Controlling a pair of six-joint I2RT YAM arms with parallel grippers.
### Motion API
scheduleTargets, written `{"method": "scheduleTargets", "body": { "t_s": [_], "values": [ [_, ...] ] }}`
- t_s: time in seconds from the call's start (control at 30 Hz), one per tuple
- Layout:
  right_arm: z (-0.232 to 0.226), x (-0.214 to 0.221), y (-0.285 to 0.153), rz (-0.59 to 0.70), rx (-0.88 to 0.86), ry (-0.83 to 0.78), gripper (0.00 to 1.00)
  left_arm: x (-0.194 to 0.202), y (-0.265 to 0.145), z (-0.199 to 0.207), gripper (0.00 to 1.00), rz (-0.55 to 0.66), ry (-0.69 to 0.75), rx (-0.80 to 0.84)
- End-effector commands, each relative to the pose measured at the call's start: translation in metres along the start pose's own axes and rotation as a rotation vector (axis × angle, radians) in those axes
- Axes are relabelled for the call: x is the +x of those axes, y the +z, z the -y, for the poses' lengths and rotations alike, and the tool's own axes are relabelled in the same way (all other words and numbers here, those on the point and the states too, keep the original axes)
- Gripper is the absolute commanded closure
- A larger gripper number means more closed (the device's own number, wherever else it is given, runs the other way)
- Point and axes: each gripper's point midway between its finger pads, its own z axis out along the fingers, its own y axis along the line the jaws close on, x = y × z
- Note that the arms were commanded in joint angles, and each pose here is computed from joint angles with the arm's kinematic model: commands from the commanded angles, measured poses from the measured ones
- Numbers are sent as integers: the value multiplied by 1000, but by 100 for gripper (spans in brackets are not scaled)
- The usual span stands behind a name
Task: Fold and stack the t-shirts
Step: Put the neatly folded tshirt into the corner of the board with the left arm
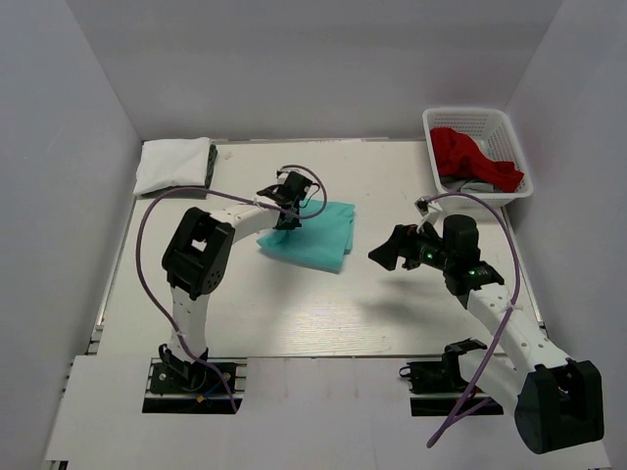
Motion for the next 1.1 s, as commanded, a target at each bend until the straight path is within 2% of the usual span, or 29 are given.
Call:
{"method": "scheduleTargets", "body": {
  "t_s": [0.0, 0.13, 0.23, 0.5, 0.53, 0.7, 0.9, 1.07],
  "values": [
    [5, -10, -2, 36, 34, -54, 10, -28, -27, -55, 100, 82, 77, -195],
    [14, -11, 0, 38, 71, -54, 10, -81, -61, -71, 100, 246, 121, -234],
    [19, -14, 1, 56, 96, -65, 10, -104, -73, -88, 100, 309, 121, -270],
    [29, -35, 1, 121, 171, -79, 10, -151, -88, -151, 100, 385, 136, -436],
    [34, -37, 1, 132, 193, -75, 10, -165, -91, -161, 100, 423, 112, -450],
    [36, -42, 7, 130, 193, -61, 10, -198, -91, -189, 100, 471, 184, -515],
    [38, -47, 19, 123, 177, -34, 10, -232, -84, -213, 100, 524, 196, -513],
    [42, -52, 31, 106, 169, -10, 10, -259, -93, -227, 100, 565, 192, -518]
  ]
}}
